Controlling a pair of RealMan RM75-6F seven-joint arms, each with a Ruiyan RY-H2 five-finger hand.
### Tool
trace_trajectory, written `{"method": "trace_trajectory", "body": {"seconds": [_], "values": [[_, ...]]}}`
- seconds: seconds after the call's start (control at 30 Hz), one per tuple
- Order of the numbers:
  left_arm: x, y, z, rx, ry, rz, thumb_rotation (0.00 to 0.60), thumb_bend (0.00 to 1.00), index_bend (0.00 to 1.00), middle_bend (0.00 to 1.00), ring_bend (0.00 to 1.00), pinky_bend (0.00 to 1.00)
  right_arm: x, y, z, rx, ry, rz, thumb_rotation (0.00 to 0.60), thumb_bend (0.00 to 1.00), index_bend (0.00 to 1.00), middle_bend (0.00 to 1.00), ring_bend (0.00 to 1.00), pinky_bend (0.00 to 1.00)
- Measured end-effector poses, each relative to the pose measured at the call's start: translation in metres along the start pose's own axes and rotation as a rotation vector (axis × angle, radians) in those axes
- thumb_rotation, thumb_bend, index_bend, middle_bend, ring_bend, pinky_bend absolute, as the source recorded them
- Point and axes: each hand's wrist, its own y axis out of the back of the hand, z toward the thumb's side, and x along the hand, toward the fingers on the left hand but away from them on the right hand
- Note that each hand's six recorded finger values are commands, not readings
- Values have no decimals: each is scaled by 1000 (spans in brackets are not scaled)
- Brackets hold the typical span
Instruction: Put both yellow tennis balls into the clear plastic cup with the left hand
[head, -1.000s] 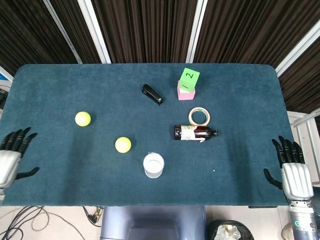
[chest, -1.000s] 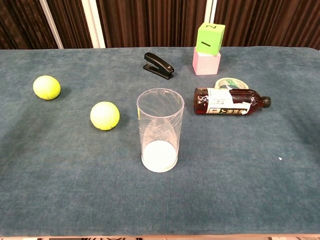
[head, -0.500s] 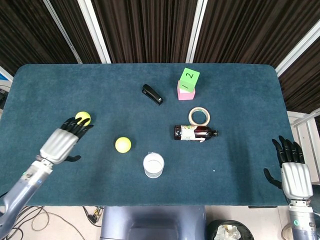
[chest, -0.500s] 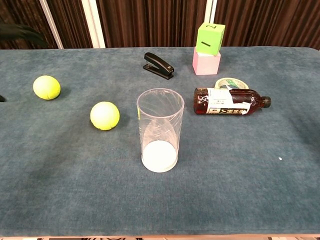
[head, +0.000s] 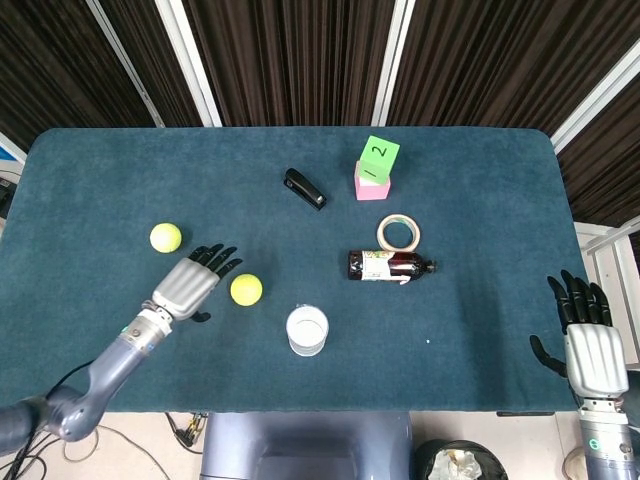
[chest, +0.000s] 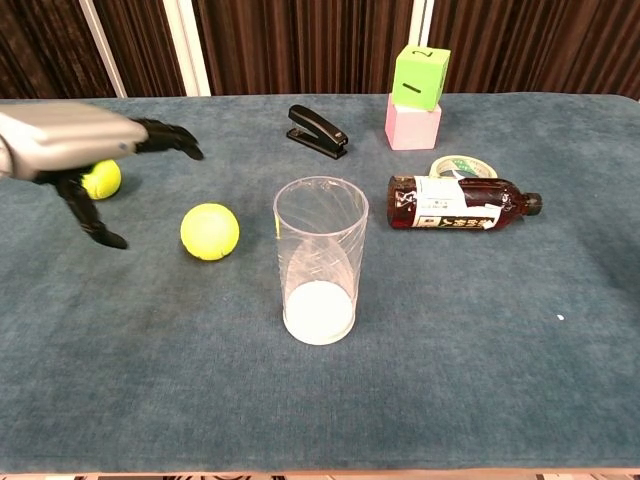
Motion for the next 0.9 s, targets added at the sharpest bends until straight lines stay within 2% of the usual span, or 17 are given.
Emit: {"method": "trace_trajectory", "body": {"seconds": [0.23, 0.53, 0.9], "values": [[25, -16, 12, 25, -9, -33, 600, 69, 115, 43, 15, 188, 0, 1, -1, -3, -4, -3, 600, 353, 90, 0, 0, 0], [40, -29, 23, 49, -13, -50, 600, 124, 138, 84, 52, 261, 0, 4, -2, -7, -8, -9, 600, 352, 90, 0, 0, 0], [50, -43, 37, 74, -38, -38, 600, 216, 244, 292, 293, 468, 0, 3, -3, -10, -14, -5, 600, 352, 90, 0, 0, 0]]}}
